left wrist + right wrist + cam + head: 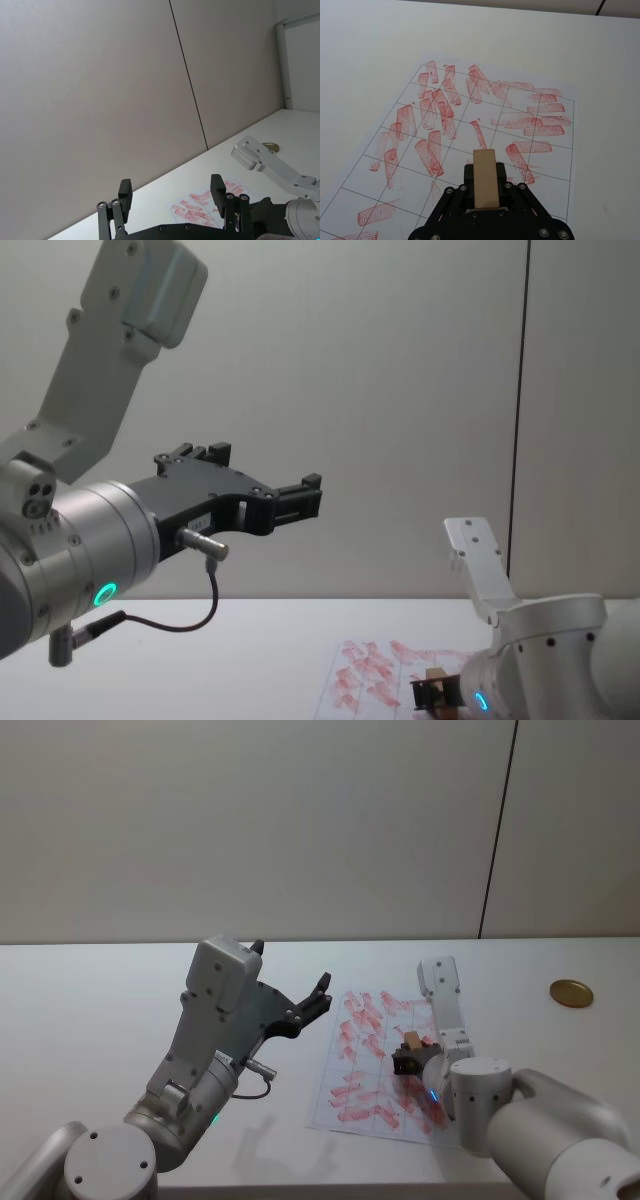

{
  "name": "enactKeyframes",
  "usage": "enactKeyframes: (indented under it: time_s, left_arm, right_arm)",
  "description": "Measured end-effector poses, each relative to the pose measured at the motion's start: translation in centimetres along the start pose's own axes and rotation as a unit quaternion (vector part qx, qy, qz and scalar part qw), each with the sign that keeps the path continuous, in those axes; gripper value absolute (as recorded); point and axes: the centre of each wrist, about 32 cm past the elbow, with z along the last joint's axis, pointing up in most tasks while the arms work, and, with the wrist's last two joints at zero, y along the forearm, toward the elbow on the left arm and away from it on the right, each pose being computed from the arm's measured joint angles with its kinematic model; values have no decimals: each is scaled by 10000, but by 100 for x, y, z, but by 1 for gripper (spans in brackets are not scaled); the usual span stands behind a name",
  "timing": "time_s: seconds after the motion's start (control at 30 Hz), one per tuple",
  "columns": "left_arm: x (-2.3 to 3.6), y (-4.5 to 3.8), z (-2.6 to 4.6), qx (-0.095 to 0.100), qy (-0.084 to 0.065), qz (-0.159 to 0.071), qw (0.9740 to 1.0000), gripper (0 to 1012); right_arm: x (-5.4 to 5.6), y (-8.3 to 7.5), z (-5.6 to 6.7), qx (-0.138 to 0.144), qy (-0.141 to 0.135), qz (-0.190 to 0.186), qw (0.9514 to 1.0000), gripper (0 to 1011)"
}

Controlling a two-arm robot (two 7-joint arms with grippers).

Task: Use the one hand to pick up the stamp and affix it onto the A4 paper.

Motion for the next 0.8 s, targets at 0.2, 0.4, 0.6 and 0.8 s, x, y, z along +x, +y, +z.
enactKeyframes:
  time_s: [0.2,0.4,0.6,0.8]
  left_arm:
    - [0,0,0,0,0,0,10000,993]
    - [0,0,0,0,0,0,10000,993]
    - [0,0,0,0,0,0,10000,993]
    - [0,0,0,0,0,0,10000,993]
  right_arm:
    - [4,0,22,104,17,-6,9999,220]
    - [3,-7,133,347,85,17,9994,220]
    - [-24,-91,366,767,204,131,9968,220]
    - [-26,-235,540,1101,315,216,9932,221]
